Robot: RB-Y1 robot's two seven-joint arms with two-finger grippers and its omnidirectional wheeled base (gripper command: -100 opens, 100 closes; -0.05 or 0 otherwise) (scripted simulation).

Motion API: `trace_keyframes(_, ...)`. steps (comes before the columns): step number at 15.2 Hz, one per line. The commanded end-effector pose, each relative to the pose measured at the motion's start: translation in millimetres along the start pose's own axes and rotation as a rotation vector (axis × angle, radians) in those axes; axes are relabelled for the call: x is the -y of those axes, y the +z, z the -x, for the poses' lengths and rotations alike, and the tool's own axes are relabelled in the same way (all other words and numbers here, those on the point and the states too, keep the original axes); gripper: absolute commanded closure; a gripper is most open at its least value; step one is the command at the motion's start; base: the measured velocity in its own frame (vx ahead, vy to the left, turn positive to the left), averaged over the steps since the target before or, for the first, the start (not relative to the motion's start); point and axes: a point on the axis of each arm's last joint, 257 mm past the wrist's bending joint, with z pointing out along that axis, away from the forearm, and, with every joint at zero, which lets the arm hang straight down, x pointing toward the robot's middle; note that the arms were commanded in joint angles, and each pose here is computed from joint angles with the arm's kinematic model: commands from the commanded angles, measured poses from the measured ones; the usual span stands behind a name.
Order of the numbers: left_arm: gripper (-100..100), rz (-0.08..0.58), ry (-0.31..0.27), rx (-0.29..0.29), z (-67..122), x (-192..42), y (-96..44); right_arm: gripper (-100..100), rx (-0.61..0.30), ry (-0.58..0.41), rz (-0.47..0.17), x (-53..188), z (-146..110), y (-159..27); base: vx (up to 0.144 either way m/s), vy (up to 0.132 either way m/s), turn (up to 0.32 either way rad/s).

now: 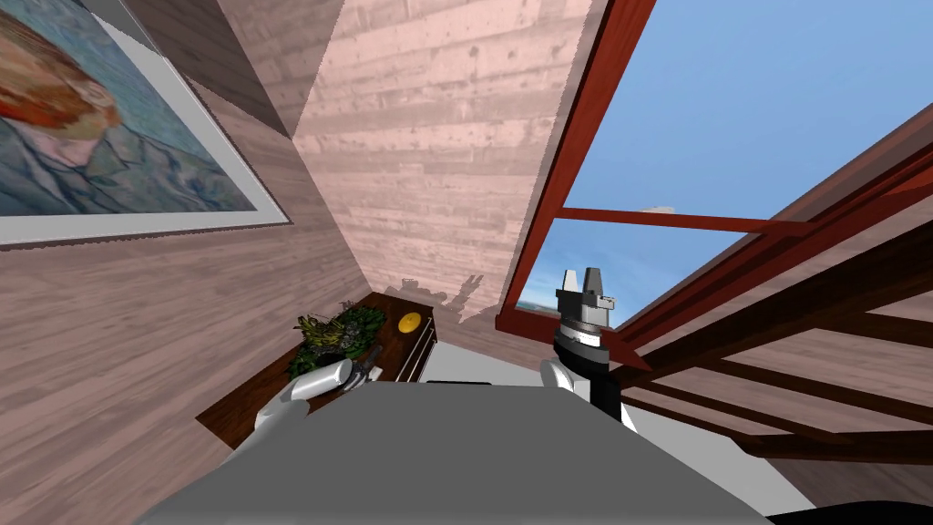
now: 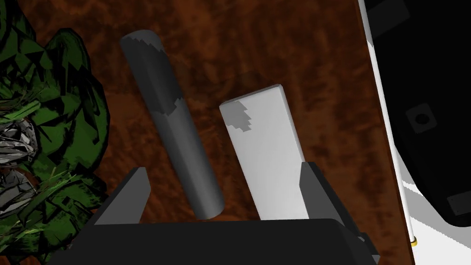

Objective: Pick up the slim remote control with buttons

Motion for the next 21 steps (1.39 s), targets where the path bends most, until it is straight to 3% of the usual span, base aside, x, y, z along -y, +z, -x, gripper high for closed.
trace_keyframes(1,-100,0.062,-0.053,0.046,19.1,-18.0,3.1,0,0.000,0.000,0.000,0.0,0.0,0.0,0.048,0.013,-0.031)
trace_keyframes(13,-100,0.262,-0.209,0.192,79.3,-86.4,7.0,0,0.000,0.000,0.000,0.0,0.0,0.0,0.038,0.027,-0.016)
trace_keyframes(14,-100,0.244,-0.196,0.179,73.8,-78.7,7.6,0,0.000,0.000,0.000,0.0,0.0,0.0,0.019,0.033,-0.006)
trace_keyframes(15,-100,0.246,-0.194,0.180,76.4,-91.3,14.5,0,0.000,0.000,0.000,0.0,0.0,0.0,0.027,0.033,0.032)
trace_keyframes(19,-100,0.245,-0.186,0.178,77.6,-105.4,22.4,0,0.000,0.000,0.000,0.0,0.0,0.0,0.036,0.034,0.035)
trace_keyframes(21,-100,0.248,-0.189,0.180,77.9,-103.0,22.2,0,0.000,0.000,0.000,0.0,0.0,0.0,0.034,0.029,0.021)
